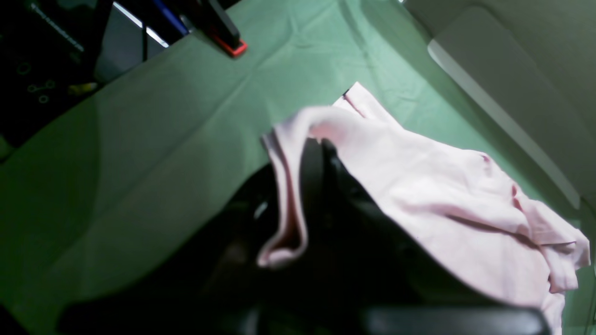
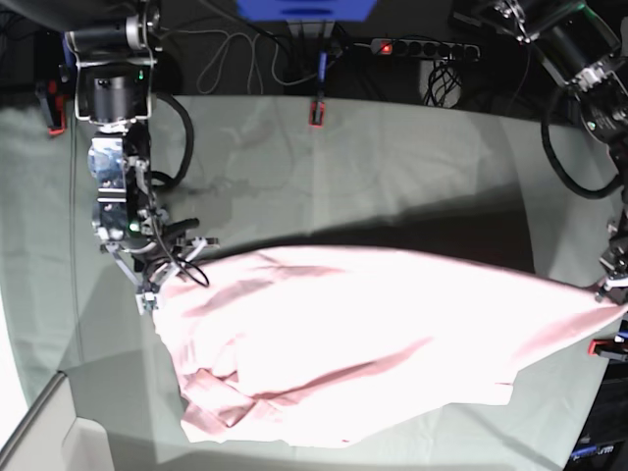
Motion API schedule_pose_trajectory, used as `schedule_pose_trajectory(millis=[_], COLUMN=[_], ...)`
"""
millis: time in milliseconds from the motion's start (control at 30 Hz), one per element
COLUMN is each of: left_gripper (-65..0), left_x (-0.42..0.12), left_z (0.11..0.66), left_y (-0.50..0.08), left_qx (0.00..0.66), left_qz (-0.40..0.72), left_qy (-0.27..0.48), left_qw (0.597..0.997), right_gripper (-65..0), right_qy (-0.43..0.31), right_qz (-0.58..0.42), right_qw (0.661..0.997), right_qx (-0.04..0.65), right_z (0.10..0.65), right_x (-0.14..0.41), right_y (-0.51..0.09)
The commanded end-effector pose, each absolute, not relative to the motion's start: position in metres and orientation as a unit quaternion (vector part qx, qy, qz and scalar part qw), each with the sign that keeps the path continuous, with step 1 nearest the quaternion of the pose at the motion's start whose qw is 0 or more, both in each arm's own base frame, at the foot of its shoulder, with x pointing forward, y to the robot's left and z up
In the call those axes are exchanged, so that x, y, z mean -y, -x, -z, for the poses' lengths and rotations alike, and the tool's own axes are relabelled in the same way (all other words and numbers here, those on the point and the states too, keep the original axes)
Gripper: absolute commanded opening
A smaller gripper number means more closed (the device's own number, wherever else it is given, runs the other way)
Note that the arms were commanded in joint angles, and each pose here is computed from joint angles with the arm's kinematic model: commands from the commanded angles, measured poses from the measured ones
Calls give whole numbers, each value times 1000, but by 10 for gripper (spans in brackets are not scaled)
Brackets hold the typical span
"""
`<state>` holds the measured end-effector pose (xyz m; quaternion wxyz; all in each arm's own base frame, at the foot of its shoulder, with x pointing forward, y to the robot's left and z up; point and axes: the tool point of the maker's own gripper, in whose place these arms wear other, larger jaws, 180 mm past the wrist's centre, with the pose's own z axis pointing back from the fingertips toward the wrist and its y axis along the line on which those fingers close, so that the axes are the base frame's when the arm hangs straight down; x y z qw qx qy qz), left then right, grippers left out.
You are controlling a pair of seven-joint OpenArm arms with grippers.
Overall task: Layout the t-shirt on the table in an organized manner, then fold the t-shirt properly
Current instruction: 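Drag the right gripper's held corner across the table to spread the shirt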
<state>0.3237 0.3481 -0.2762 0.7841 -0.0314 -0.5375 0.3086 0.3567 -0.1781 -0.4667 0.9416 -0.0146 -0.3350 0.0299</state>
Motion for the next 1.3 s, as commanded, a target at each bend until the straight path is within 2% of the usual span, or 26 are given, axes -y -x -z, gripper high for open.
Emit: schedule_pose_trajectory(millis=[0,267,467,600,733,933,1000,1133,1267], left_gripper=[-648,-648,-648,-648,-648,-648,-648,-648,-648], left_x=[-354,-353,-357,-371,-373,-361,-364,-371,-389], left_z=[255,256,235,227,219,247,262,282,280], left_y=[-329,-326,-310,-302,-309,-322,-320,-315,-306], left_qx=[566,565,588,596,603,575,559,536,537], left_qz=[-301,-298,-293,-308,-305,-306,-318,-331,-349], left_qy=[25,23,2,-11,-8,12,16,14,3], left_qw=[767,769,754,741,737,759,765,776,768], right_gripper=[-650,-650,-650,-650,-650,-650,-650,-650,-583], right_qy=[18,35,56,66,50,29,18,17,22], right_qz=[-38,-71,-83,-78,-105,-187,-202,-202,-199], right_qw=[928,867,853,842,856,893,894,898,897], right_qx=[370,492,512,530,503,408,399,390,393], right_z=[445,345,280,245,256,329,346,360,351], right_x=[181,167,162,164,144,93,77,79,81], right_y=[-371,-365,-348,-371,-411,-454,-462,-477,-490])
